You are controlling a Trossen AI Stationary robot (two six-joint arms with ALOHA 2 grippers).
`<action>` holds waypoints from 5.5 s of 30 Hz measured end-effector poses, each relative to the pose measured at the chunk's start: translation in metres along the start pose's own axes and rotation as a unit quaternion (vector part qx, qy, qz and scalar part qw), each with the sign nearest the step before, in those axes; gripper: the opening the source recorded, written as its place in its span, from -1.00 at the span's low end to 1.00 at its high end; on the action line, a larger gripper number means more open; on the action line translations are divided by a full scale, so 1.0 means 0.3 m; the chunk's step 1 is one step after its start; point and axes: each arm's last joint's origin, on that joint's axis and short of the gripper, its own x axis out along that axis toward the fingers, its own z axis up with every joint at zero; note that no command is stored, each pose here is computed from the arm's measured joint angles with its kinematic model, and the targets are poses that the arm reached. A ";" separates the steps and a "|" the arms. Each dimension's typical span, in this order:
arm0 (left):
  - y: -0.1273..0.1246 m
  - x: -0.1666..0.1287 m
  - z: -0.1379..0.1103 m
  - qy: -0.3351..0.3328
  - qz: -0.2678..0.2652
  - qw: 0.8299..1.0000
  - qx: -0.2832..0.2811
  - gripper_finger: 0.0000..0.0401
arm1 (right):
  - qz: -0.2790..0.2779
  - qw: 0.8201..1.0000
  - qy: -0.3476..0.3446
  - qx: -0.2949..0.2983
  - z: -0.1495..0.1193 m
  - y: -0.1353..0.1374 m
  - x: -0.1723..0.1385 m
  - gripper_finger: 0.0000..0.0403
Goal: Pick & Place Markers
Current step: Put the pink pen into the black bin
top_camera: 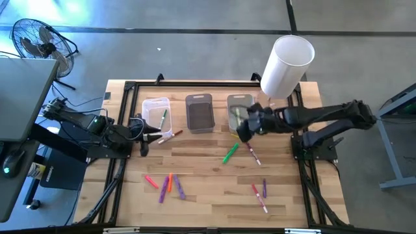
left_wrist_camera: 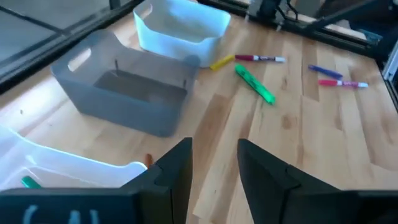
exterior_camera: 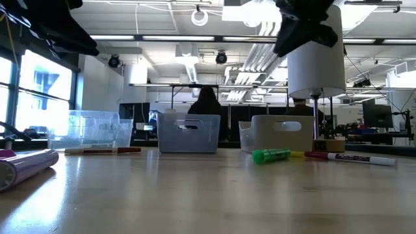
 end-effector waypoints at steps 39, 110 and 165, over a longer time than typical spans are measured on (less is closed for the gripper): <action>-0.484 0.243 -0.189 0.340 0.419 0.716 -0.442 -0.37 | 0.170 0.976 0.085 -0.111 -0.427 -0.173 0.001 -1.00; -0.405 0.289 -0.376 0.569 -0.091 0.773 0.267 -0.86 | 0.213 0.976 0.002 -0.035 -0.384 -0.139 -0.024 -1.00; 0.112 0.725 0.435 0.200 0.161 0.907 -0.335 -0.86 | 0.271 0.956 0.012 -0.112 -0.383 -0.116 -0.035 -1.00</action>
